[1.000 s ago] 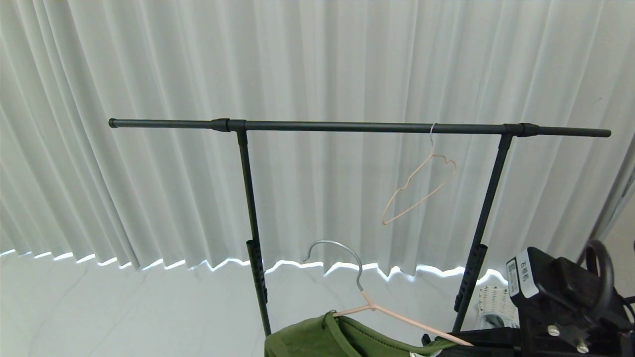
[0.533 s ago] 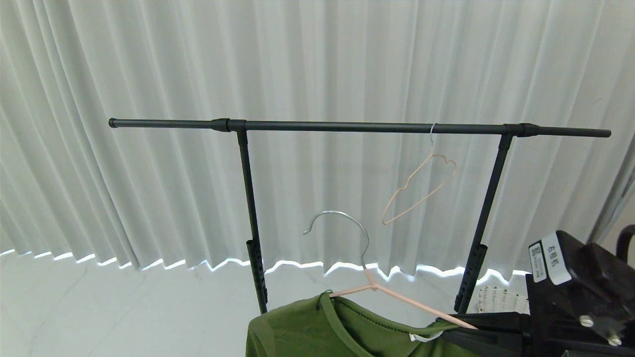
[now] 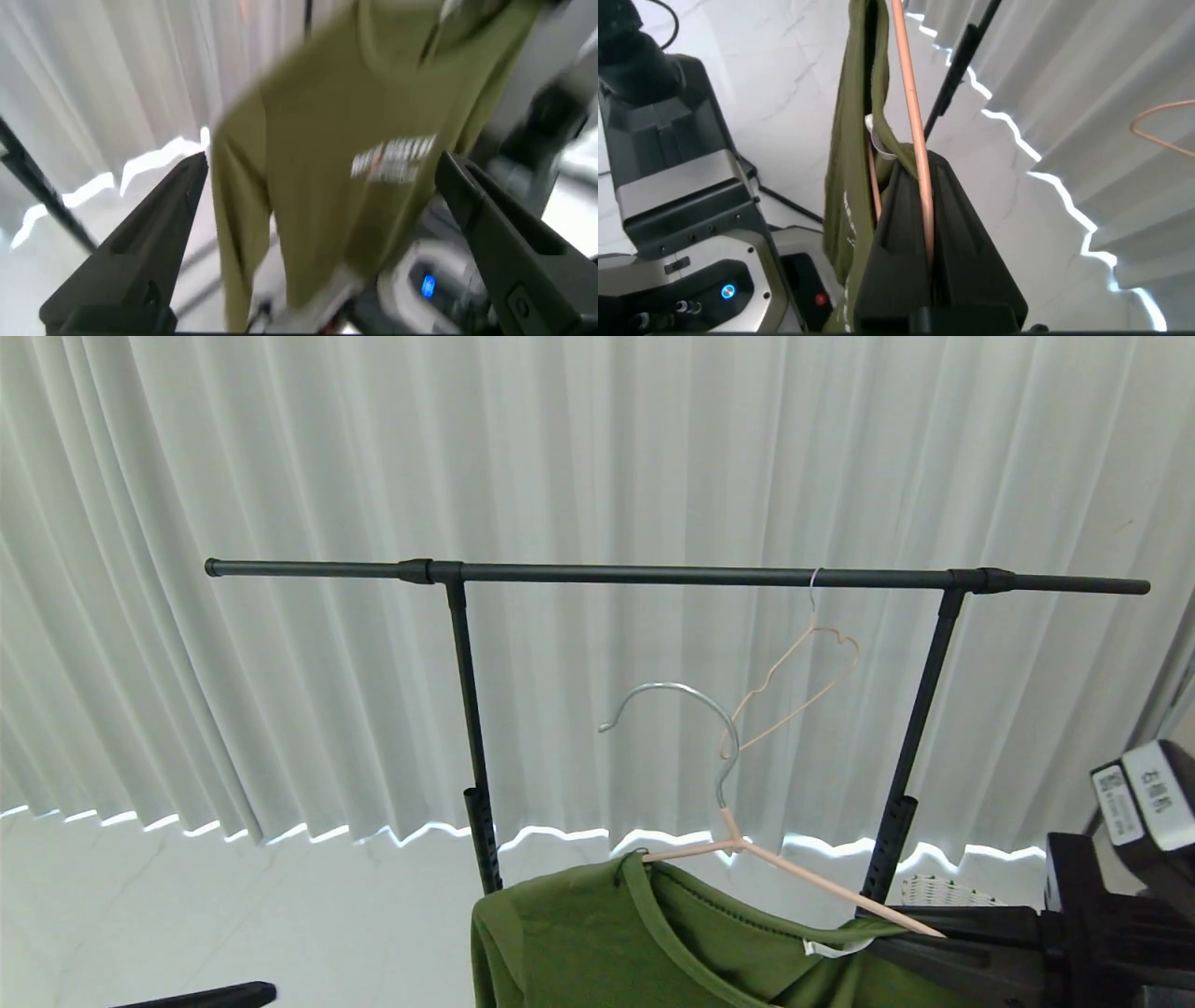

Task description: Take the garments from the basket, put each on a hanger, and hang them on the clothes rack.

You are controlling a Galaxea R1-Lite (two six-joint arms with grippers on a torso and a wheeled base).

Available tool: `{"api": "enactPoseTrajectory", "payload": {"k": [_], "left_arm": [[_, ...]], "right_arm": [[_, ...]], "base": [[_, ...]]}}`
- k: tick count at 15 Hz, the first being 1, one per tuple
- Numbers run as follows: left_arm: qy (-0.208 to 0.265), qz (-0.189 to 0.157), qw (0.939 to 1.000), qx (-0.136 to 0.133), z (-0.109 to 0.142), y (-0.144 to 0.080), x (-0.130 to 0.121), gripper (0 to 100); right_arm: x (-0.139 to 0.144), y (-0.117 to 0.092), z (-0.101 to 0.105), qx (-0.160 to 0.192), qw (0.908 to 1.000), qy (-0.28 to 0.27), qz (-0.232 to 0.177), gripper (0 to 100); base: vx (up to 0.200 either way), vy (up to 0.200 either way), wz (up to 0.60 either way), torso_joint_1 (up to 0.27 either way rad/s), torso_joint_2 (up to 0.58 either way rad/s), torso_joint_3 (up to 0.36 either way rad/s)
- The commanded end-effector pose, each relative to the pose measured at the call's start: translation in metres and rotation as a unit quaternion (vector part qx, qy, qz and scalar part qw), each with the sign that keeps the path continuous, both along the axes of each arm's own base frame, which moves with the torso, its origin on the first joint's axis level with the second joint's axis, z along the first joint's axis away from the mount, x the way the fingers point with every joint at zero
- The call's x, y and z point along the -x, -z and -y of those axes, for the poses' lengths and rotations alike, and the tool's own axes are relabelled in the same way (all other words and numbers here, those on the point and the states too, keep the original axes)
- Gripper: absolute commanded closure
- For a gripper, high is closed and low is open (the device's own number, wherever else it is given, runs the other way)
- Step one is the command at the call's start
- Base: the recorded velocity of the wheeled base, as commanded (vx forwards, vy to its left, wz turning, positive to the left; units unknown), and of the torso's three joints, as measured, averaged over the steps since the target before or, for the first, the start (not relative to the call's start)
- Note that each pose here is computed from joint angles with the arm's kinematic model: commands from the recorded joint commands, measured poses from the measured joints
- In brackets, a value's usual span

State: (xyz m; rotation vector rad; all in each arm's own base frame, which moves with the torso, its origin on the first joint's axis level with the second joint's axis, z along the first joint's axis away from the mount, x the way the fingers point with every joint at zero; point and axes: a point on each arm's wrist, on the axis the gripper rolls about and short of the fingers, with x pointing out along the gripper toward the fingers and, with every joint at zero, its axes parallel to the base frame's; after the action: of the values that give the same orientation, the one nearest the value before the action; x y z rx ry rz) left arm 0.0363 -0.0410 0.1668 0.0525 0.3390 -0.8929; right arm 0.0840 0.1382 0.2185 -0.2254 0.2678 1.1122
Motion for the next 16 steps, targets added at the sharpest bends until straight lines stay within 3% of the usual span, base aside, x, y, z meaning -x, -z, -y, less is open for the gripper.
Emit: {"api": "enactPoseTrajectory", "payload": {"k": [1,3,6,9,16], "left_arm": [[-0.008,-0.104,0.9877,-0.116,0.032,0.027,-0.037,0],[-0.043,-0.132,0.9815,-0.133,0.039,0.034,-0.059,0],[-0.079,-0.152,0.9744,-0.146,0.05,0.05,-0.092,0],[-0.089,-0.149,0.9745,-0.141,0.054,0.055,-0.104,0],[-0.09,-0.136,0.978,-0.131,0.051,0.05,-0.099,0]], "right_arm": [[0.007,-0.008,0.011,-0.018,0.9995,-0.005,0.025,100],[0.011,-0.012,0.016,-0.018,0.9984,-0.015,0.052,100],[0.017,-0.015,0.015,-0.023,0.9971,-0.039,0.062,100],[0.02,-0.018,0.021,-0.036,0.9964,-0.038,0.067,100],[0.024,-0.022,0.032,-0.054,0.9959,-0.024,0.068,100]], "base": [[0.0,0.0,0.0,0.0,0.0,0.0],[0.0,0.0,0.0,0.0,0.0,0.0],[0.0,0.0,0.0,0.0,0.0,0.0],[0.0,0.0,0.0,0.0,0.0,0.0],[0.0,0.0,0.0,0.0,0.0,0.0]]}}
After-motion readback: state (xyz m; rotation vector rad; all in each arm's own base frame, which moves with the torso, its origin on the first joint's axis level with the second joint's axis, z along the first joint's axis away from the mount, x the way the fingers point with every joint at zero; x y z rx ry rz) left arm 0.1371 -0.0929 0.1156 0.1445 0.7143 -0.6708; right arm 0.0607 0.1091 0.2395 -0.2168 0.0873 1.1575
